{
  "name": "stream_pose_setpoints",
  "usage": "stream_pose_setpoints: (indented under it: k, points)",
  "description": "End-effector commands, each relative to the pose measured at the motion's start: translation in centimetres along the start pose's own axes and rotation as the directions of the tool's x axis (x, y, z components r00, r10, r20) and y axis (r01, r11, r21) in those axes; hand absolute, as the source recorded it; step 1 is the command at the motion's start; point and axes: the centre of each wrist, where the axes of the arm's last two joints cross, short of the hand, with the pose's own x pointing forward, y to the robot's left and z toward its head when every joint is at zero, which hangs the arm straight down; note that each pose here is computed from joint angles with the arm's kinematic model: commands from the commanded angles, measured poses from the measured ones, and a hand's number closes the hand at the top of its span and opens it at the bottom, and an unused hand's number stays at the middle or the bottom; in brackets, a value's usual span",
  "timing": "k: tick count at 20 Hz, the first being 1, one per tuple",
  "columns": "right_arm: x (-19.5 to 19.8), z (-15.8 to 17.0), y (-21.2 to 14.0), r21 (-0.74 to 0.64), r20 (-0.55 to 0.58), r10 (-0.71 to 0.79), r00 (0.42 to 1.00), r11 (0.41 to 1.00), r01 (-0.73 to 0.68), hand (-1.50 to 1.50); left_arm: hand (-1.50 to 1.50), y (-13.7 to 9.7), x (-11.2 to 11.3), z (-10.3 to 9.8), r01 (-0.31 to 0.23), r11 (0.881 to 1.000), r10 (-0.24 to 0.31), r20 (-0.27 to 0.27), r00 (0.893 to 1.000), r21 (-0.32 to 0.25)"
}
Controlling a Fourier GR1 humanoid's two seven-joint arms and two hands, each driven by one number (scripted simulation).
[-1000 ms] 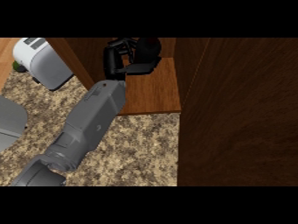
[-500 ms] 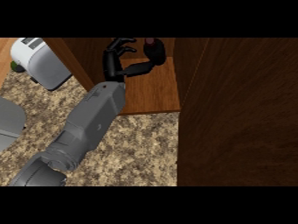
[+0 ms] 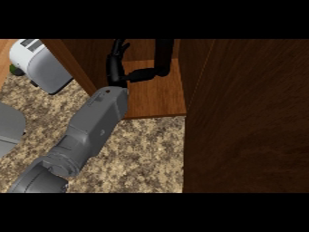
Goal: Pick up the wine, place it into the cabinet and close the cabinet
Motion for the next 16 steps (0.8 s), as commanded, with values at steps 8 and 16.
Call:
stream_pose_setpoints:
  k: [8,16]
  points:
    - [0.2,1.1,0.0,0.023,0.01,-0.008,1.0,1.0,0.008,-1.5,-1.5,4.4,-2.6,0.1,0.01,0.998,-0.01,-0.005,1.0,0.068]
    - [0.8,0.7,0.4,0.032,0.039,-0.026,0.999,0.999,0.025,-1.5,-1.5,1.9,-3.4,2.4,-0.016,0.999,0.015,0.024,1.0,0.037]
